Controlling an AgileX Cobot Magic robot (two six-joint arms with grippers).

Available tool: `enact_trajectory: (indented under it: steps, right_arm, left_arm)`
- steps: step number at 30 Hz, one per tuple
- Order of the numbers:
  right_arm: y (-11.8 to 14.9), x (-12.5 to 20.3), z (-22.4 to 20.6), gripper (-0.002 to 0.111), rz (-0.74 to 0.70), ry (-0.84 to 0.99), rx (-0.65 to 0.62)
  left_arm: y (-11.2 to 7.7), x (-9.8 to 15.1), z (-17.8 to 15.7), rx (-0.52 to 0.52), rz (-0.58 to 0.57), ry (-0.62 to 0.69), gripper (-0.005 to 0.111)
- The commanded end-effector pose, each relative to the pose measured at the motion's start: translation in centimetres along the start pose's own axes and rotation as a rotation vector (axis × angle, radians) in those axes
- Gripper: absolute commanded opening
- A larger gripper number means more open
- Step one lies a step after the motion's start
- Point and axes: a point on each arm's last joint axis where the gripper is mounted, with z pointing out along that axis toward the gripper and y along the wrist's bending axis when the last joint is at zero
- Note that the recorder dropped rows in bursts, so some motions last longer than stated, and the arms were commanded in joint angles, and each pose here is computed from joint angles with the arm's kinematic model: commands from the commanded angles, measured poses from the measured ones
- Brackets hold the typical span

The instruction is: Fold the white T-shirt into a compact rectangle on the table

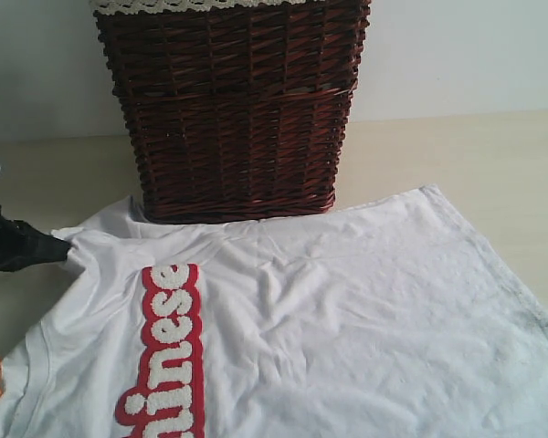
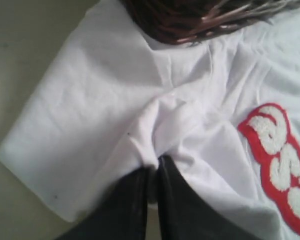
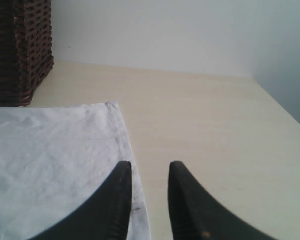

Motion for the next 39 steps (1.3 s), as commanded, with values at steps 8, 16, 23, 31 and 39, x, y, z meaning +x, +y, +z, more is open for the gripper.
enact_trajectory:
  steps: [8,16,23,31,39]
  right_arm:
    - [0.0,0.0,0.0,0.027,-0.009,-0.017,0.005]
    - [0.0,0.0,0.0,0.027,-0.009,-0.017,0.005]
    - [0.0,0.0,0.0,0.027,-0.009,-0.017,0.005]
    - [0.0,0.0,0.0,0.027,-0.009,-0.017,0.005]
    - [0.0,0.0,0.0,0.027,-0.009,-0.017,0.005]
  left_arm:
    - [2.8,-6.2,-2.1,-0.25,0.441,0.038,0.0]
    - [3.0,-7.2,-2.3,-0.265,0.614,0.045,0.02]
    - [3.1,-6.2,-2.0,-0.28,0.467,0.044,0.062]
    - [-0.9,-7.3,-4.4,-0.018,0.357,-0.025,0.062]
    - [-4.6,1.3,-0.2,0.361,0.267,0.283,0.062]
